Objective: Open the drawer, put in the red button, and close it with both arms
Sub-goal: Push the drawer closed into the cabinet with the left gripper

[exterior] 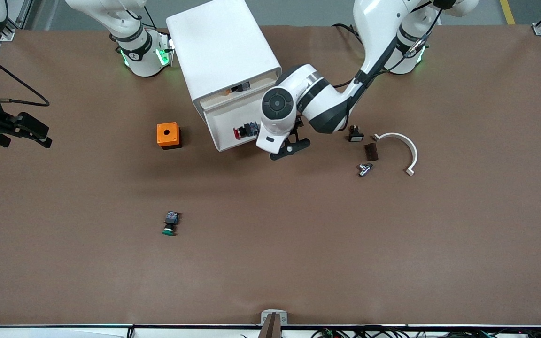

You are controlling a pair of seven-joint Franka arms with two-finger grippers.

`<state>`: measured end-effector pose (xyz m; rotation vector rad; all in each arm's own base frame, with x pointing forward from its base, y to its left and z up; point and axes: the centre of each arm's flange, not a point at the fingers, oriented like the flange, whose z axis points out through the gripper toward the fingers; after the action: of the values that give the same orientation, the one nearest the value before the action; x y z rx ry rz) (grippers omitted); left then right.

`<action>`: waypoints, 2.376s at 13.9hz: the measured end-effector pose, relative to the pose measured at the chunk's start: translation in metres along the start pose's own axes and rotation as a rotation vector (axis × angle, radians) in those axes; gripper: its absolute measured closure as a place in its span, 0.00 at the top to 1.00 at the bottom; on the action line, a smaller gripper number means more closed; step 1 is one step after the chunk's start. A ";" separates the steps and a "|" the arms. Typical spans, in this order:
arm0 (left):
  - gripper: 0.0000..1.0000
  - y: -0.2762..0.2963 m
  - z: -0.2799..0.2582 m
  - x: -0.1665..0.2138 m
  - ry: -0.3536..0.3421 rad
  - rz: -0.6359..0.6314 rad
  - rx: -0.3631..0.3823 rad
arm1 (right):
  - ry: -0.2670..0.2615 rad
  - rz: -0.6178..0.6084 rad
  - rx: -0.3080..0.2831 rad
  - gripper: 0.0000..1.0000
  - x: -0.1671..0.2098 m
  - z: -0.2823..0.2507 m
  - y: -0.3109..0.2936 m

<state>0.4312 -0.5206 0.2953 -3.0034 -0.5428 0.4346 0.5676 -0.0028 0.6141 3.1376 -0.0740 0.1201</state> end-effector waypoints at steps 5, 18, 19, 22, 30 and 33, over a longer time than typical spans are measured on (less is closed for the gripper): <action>1.00 0.014 0.016 -0.045 -0.031 0.042 0.019 | -0.002 0.027 0.000 1.00 0.000 0.000 -0.005; 1.00 0.017 0.030 -0.073 -0.081 0.059 0.055 | -0.003 0.032 -0.001 1.00 -0.001 -0.002 -0.003; 1.00 0.013 0.022 -0.057 -0.079 0.036 0.047 | -0.005 0.032 -0.001 1.00 -0.001 -0.002 -0.003; 1.00 -0.025 -0.034 0.040 -0.041 -0.089 0.008 | -0.003 0.033 -0.001 1.00 -0.001 -0.003 -0.002; 1.00 -0.242 -0.240 0.227 0.223 -0.450 -0.178 | -0.004 0.049 -0.003 1.00 -0.001 -0.002 0.006; 1.00 -0.313 -0.289 0.231 0.290 -0.426 -0.141 | -0.004 0.050 -0.003 1.00 -0.001 -0.002 0.007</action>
<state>0.6163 -0.1485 0.5452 -2.8758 -1.1833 -0.0689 0.5666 -0.0094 0.6165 3.1344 -0.1523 0.1132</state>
